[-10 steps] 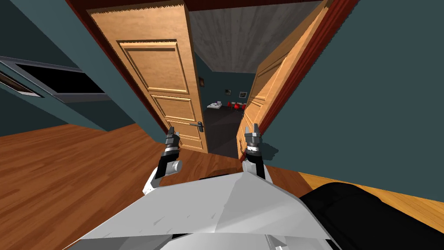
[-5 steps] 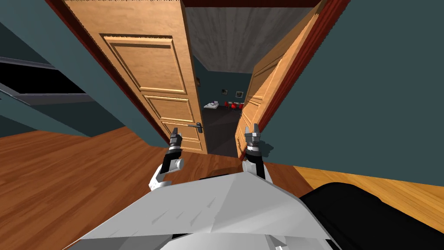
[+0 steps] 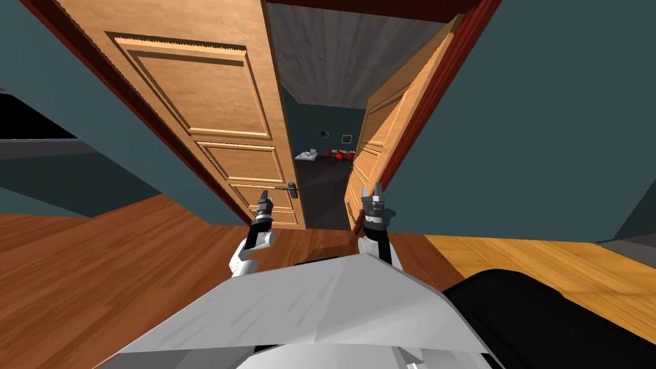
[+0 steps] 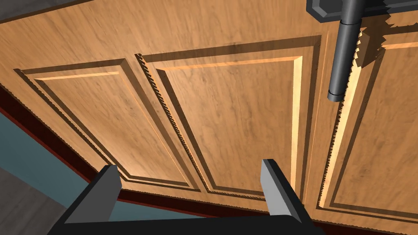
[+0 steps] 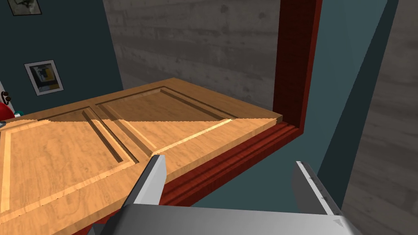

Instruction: Push the door open

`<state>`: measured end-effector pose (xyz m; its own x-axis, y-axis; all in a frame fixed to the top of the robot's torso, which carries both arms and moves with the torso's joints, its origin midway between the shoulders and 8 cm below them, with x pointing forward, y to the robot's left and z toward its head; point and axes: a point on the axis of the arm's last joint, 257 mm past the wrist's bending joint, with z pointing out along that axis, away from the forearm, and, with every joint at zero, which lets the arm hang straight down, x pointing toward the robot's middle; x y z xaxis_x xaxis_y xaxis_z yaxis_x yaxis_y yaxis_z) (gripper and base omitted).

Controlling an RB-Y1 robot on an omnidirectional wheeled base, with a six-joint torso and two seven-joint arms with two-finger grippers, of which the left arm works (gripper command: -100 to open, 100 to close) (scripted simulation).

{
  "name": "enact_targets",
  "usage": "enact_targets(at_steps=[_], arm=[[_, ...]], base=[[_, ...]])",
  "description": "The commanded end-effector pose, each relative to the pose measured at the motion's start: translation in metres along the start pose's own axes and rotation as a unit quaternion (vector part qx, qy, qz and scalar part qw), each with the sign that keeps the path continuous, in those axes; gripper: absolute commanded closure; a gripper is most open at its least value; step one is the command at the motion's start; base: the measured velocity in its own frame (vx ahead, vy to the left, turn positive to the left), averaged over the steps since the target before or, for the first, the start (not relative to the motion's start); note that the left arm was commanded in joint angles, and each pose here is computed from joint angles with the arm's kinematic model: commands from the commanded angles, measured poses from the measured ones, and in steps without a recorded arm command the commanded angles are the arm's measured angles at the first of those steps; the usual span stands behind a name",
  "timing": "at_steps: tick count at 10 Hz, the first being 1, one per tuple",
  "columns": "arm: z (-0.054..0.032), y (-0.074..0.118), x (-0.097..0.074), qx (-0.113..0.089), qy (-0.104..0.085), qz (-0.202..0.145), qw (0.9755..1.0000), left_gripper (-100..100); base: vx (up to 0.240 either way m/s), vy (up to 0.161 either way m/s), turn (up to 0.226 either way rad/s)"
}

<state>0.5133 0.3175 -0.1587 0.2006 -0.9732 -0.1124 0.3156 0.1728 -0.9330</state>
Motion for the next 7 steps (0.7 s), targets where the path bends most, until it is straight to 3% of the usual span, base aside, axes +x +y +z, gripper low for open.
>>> enact_targets(at_steps=[1, 7], arm=[[0.0041, 0.013, 0.004, -0.015, 0.002, -0.003, 0.9999, -100], [0.014, 0.06, 0.024, -0.068, 0.009, -0.018, 0.9975, -100]], base=[[0.005, 0.132, -0.154], [0.002, 0.114, -0.152]])
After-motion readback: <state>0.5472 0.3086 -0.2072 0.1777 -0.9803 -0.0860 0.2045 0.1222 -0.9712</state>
